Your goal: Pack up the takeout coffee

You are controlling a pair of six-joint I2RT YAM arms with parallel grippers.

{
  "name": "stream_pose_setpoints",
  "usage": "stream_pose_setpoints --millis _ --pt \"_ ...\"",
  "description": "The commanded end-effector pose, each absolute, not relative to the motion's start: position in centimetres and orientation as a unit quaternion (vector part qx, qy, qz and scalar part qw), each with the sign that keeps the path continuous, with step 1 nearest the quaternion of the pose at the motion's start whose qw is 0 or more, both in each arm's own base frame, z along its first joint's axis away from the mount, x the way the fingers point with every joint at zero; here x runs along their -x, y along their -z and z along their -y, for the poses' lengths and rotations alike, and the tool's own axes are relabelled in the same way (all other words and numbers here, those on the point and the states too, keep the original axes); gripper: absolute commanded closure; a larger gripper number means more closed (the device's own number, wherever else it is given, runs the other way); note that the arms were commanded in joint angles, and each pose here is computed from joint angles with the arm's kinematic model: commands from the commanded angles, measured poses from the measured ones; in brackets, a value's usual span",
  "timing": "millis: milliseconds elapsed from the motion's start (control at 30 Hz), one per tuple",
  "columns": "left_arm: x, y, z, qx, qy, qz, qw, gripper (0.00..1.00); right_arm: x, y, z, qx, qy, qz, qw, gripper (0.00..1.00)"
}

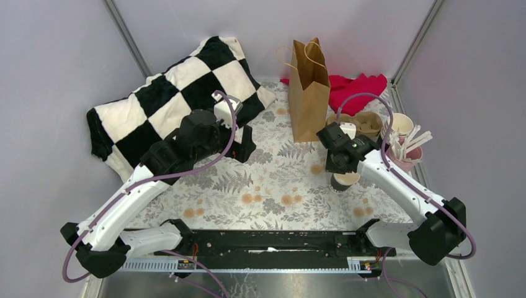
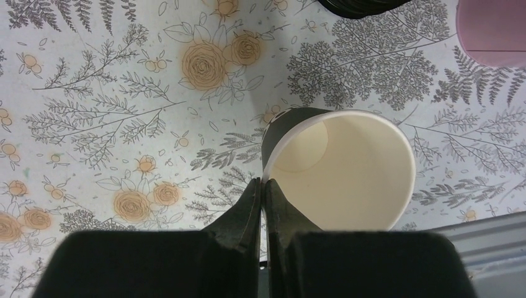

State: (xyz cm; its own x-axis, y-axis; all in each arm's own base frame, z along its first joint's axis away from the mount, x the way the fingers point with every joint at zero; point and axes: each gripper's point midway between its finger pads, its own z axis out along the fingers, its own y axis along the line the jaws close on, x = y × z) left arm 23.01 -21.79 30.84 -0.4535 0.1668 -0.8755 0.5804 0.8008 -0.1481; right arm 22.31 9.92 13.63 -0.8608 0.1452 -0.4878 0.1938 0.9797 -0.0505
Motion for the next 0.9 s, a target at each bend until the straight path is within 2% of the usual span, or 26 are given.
stream_pose_setpoints --millis 0,267,633,733,867 --pt "-23.2 -32.5 22.2 -0.218 0.233 -0.814 0.485 0.01 -23.2 -13.0 -10.5 -0.09 0.039 -0.957 0.274 1.0" --pt "-23.3 -32.2 22.6 -0.216 0.236 -0.818 0.478 0.01 -23.1 -11.9 -11.2 -0.07 0.05 -0.959 0.271 1.0" --pt "-23.5 -32.8 22.6 -0.212 0.236 -0.816 0.483 0.01 -24.1 -11.4 -19.0 0.033 0.027 -0.96 0.277 1.0" --pt "-23.4 -32.8 22.5 -0.209 0.237 -0.816 0.484 0.01 -24.0 -11.7 -19.6 0.042 0.024 -0.96 0.277 0.94" --pt "-23.3 -32.7 22.3 -0.207 0.237 -0.817 0.483 0.01 -23.9 -13.0 -19.5 0.036 0.011 -0.956 0.29 0.92"
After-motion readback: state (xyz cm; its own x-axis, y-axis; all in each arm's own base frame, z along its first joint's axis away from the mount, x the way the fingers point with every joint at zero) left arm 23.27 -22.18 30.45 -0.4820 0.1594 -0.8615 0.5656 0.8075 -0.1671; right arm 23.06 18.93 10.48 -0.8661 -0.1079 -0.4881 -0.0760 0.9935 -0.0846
